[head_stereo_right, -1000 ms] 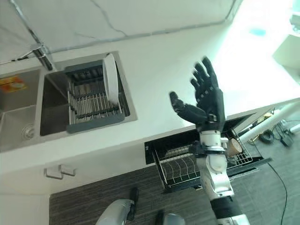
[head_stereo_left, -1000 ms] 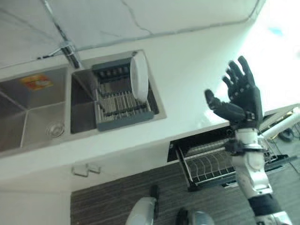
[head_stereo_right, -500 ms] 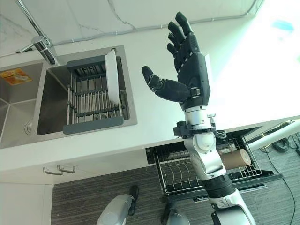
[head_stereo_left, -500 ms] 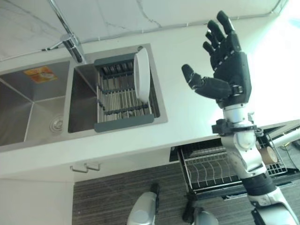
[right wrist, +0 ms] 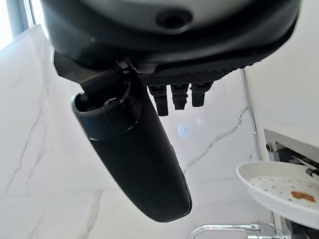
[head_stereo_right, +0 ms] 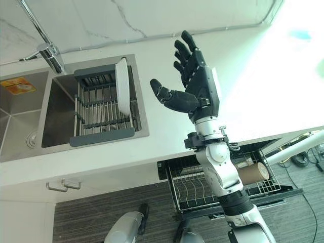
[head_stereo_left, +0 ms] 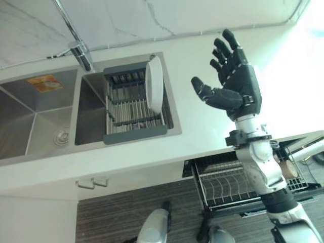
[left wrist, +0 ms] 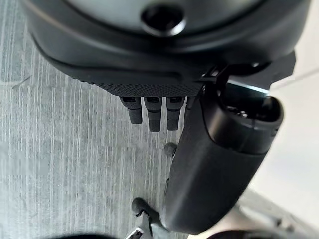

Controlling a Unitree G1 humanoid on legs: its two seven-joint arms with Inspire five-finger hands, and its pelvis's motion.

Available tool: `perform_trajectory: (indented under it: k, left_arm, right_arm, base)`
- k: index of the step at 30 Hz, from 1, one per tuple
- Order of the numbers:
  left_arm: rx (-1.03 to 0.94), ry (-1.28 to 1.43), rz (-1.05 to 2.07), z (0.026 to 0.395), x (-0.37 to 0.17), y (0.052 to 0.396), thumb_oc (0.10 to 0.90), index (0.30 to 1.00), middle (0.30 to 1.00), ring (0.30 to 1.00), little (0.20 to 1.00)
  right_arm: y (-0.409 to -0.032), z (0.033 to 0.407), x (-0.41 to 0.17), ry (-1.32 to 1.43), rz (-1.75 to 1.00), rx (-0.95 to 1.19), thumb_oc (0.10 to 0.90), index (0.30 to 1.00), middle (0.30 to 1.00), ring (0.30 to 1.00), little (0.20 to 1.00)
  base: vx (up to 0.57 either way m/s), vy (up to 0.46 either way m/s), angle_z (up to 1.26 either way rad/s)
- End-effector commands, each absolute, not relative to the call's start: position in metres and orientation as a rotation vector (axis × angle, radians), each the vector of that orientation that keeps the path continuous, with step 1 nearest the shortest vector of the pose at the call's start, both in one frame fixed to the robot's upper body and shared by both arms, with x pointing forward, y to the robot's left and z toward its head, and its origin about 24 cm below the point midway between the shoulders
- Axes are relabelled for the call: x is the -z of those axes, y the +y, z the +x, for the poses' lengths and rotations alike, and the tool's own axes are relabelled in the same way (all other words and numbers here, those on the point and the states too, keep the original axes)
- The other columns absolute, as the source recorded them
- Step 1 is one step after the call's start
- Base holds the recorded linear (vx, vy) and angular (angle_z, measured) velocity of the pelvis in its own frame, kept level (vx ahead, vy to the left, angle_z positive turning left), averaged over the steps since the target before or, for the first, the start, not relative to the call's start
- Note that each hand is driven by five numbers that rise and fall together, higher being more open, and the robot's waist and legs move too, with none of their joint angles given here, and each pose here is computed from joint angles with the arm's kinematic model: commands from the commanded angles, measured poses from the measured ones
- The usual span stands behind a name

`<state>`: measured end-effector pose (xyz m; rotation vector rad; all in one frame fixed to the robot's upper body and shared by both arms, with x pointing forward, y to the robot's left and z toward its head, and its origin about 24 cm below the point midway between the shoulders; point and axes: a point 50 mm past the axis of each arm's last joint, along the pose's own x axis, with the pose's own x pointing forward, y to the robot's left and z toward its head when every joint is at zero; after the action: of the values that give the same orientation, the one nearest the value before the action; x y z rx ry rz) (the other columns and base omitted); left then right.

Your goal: Place the dishes in the dishwasher.

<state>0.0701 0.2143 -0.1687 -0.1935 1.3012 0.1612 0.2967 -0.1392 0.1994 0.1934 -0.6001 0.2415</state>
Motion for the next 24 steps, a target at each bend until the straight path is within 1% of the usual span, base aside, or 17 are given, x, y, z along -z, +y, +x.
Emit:
perform_trajectory:
  k: [1,6,11,15,19,24]
  left_arm:
    - [-0.135,1.335,-0.100,0.061,0.167,0.229,0.800,0.900,0.900,0.900,0.900]
    - [-0.128,1.303,-0.087,0.071,0.164,0.231,0.800,0.900,0.900,0.900,0.900]
    - [-0.139,1.312,-0.096,0.070,0.164,0.232,0.800,0.900,0.900,0.900,0.900]
    - [-0.139,1.334,-0.090,0.062,0.166,0.232,0.800,0.900,0.900,0.900,0.900]
    - [-0.071,1.329,0.058,0.062,0.165,0.236,0.800,0.900,0.900,0.900,0.900]
    - [-0.074,1.346,0.046,0.058,0.166,0.235,0.800,0.900,0.900,0.900,0.900]
  right_arm:
    - [-0.128,0.284,-0.244,-0.807,0.300,-0.313,0.800,0.900,0.900,0.900,0.900]
    - [-0.118,0.286,-0.242,-0.774,0.332,-0.355,0.800,0.900,0.900,0.900,0.900]
    - [-0.108,0.289,-0.233,-0.712,0.330,-0.369,0.800,0.900,0.900,0.900,0.900]
    - [-0.109,0.297,-0.219,-0.662,0.342,-0.301,0.800,0.900,0.900,0.900,0.900]
    - [-0.110,0.302,-0.214,-0.658,0.349,-0.252,0.800,0.900,0.900,0.900,0.900]
    - [-0.108,0.309,-0.215,-0.647,0.343,-0.217,0.800,0.900,0.900,0.900,0.900]
  base:
    - [0.00,0.000,0.00]
    - [0.00,-0.006,0.03]
    - [0.00,0.023,0.06]
    - [0.00,0.000,0.00]
    - [0.00,0.002,0.05]
    - [-0.01,0.026,0.05]
